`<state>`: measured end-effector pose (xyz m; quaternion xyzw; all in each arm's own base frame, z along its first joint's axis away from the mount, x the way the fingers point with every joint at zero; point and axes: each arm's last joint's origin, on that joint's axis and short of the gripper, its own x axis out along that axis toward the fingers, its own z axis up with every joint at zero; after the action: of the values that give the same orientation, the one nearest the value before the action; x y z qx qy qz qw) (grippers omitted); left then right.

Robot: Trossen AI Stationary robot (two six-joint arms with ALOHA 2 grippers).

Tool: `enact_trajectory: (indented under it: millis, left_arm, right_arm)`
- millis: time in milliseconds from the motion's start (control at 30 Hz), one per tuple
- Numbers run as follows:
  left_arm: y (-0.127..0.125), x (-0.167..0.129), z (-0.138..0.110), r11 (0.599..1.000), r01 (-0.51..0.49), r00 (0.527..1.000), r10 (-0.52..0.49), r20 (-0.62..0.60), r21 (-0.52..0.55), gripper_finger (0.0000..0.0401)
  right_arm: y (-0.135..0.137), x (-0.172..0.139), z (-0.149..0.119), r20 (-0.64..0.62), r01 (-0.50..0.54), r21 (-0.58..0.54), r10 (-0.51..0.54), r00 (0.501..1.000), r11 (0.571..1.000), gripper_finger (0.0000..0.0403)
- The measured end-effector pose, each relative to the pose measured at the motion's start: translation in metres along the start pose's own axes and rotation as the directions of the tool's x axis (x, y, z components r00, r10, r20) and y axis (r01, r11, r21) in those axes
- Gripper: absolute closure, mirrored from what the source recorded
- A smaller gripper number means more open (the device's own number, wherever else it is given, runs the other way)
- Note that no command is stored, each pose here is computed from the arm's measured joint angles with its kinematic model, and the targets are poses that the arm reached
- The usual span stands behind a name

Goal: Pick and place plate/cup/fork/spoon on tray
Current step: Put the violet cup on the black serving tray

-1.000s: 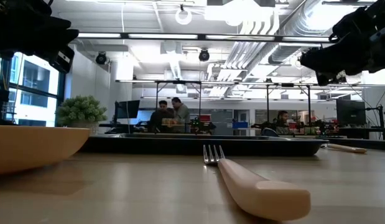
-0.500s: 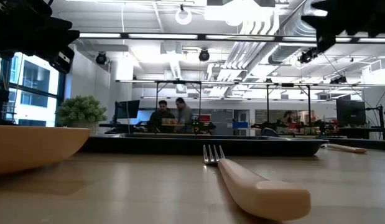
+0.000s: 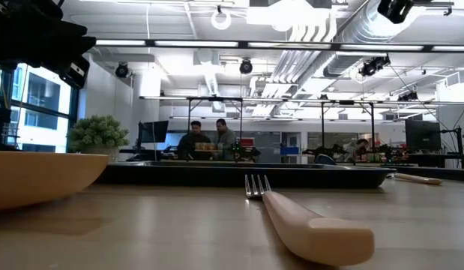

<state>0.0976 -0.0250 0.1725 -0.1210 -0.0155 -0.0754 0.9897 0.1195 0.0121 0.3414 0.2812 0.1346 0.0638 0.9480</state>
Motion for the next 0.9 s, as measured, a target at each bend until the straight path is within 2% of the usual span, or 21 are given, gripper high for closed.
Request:
enact_trajectory:
  millis: [133,333,400,467,600,700,900]
  left_arm:
    - [0.000,0.000,0.000,1.000,-0.002,1.000,0.002,0.000,0.000,0.0325]
    - [0.001,0.000,0.000,1.000,-0.025,1.000,0.025,-0.001,0.001,0.0325]
    - [0.001,0.000,-0.001,1.000,-0.026,1.000,0.026,-0.003,0.002,0.0325]
    - [0.001,0.000,-0.001,1.000,-0.026,1.000,0.026,-0.004,0.002,0.0325]
    - [0.001,0.000,-0.001,1.000,-0.026,1.000,0.026,-0.004,0.002,0.0325]
    - [0.001,0.000,-0.001,1.000,-0.026,1.000,0.026,-0.003,0.002,0.0325]
    - [0.002,0.000,-0.001,0.999,-0.053,0.999,0.053,0.003,0.002,0.0325]
  right_arm:
    - [0.019,0.017,0.016,-0.087,-0.010,0.102,0.019,0.996,0.995,0.0262]
    - [0.054,0.044,0.038,-0.194,-0.035,0.134,0.061,0.979,0.990,0.0263]
    - [0.062,0.049,0.040,-0.256,0.014,0.135,0.022,0.967,0.991,0.0263]
    - [0.066,0.052,0.041,-0.320,0.106,0.131,-0.059,0.946,0.986,0.0263]
    - [0.073,0.060,0.036,-0.435,0.277,0.155,-0.187,0.881,0.948,0.0264]
    - [0.078,0.067,0.029,-0.501,0.352,0.200,-0.213,0.839,0.914,0.0264]
    - [0.090,0.082,0.011,-0.593,0.428,0.275,-0.199,0.780,0.861,0.0264]
